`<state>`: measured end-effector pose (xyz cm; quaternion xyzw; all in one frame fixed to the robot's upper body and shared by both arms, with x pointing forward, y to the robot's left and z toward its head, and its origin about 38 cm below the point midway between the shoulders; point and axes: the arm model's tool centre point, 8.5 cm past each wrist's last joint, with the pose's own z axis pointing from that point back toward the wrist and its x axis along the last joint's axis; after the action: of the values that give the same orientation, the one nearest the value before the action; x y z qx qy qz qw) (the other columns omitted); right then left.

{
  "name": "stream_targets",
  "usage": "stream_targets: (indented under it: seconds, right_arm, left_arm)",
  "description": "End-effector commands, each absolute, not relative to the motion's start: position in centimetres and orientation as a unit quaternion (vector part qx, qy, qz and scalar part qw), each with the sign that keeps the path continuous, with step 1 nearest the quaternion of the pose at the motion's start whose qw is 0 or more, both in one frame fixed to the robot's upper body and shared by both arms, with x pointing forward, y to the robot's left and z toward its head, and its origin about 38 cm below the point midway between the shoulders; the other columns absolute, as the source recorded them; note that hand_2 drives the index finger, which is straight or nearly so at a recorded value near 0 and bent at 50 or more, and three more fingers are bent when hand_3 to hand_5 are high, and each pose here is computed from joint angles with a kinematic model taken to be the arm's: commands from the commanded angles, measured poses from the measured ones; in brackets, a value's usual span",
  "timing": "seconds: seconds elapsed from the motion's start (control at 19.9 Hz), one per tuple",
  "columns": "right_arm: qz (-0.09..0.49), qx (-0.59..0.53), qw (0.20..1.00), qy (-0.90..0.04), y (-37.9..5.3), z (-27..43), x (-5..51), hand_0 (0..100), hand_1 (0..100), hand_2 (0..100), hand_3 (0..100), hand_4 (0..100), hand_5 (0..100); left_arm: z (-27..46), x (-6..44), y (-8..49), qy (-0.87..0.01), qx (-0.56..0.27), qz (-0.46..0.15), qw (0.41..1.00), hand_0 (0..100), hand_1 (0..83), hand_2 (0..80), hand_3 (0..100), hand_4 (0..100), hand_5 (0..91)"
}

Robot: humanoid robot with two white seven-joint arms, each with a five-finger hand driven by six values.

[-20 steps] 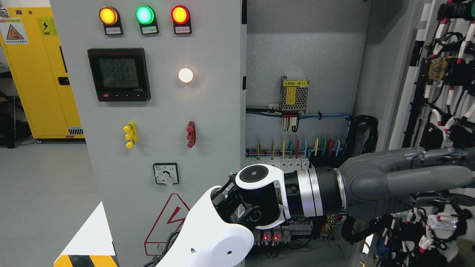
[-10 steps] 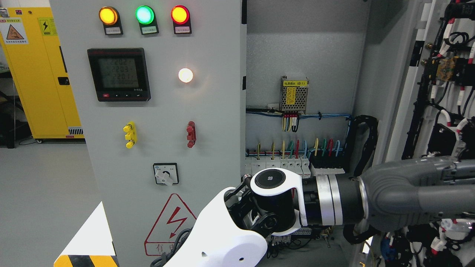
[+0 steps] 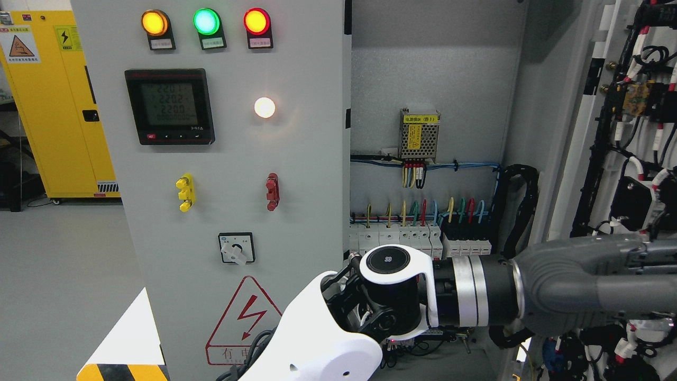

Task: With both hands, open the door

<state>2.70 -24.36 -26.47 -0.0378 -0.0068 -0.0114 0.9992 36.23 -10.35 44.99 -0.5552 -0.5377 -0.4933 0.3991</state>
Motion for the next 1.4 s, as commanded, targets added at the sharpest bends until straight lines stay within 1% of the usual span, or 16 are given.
stream_targets:
  seconds: [0.0,0.15,0.3,0.45,0.65,0.9,1.05,1.15,1.35]
  right_arm:
    - [-0.007,-0.036,0.999,0.007,-24.3,-26.5,0.9,0,50,4,0,0,0]
    - [-0.009,-0.036,0.999,0.007,-24.3,-26.5,0.9,0,50,4,0,0,0]
    - [-0.009,-0.036,0.999,0.007,-24.3,-26.5,1.0,0,50,4,0,0,0]
    - [-0.008,-0.036,0.999,0.006,-24.3,-26.5,1.0,0,50,4,0,0,0]
    - [-0.007,-0.036,0.999,0.006,-24.3,-26.5,1.0,0,50,4,0,0,0]
    - [-0.007,-0.036,0.999,0.006,-24.3,-26.5,1.0,0,50,4,0,0,0]
    - [-0.007,-0.036,0.999,0.007,-24.3,-26.5,0.9,0,50,4,0,0,0]
    - [-0.007,-0.036,0.999,0.006,-24.3,-26.5,1.0,0,50,4,0,0,0]
    - [-0.008,-0.036,0.999,0.007,-24.3,-26.5,0.9,0,50,4,0,0,0]
  left_arm:
    - [46.6,38.3,-5.0,-0.592,-0.538,-0.452,0.393,12,55.6,0.0,0,0,0.0]
    - [45.9,37.8,-2.5,-0.608,-0.535,-0.443,0.384,12,55.6,0.0,0,0,0.0]
    - [43.0,37.6,0.6,-0.615,-0.519,-0.436,0.402,12,55.6,0.0,0,0,0.0]
    - [37.8,37.7,3.6,-0.62,-0.503,-0.406,0.445,12,55.6,0.0,0,0,0.0]
    - [30.8,38.5,5.8,-0.621,-0.46,-0.364,0.52,12,55.6,0.0,0,0,0.0]
    - [18.4,34.1,9.3,-0.597,-0.443,-0.249,0.621,12,55.6,0.0,0,0,0.0]
    - [11.6,29.4,11.3,-0.581,-0.433,-0.184,0.664,12,55.6,0.0,0,0,0.0]
    - [8.7,27.0,12.6,-0.568,-0.426,-0.145,0.689,12,55.6,0.0,0,0,0.0]
    - [2.0,23.7,17.4,-0.534,-0.375,-0.06,0.755,12,55.6,0.0,0,0,0.0]
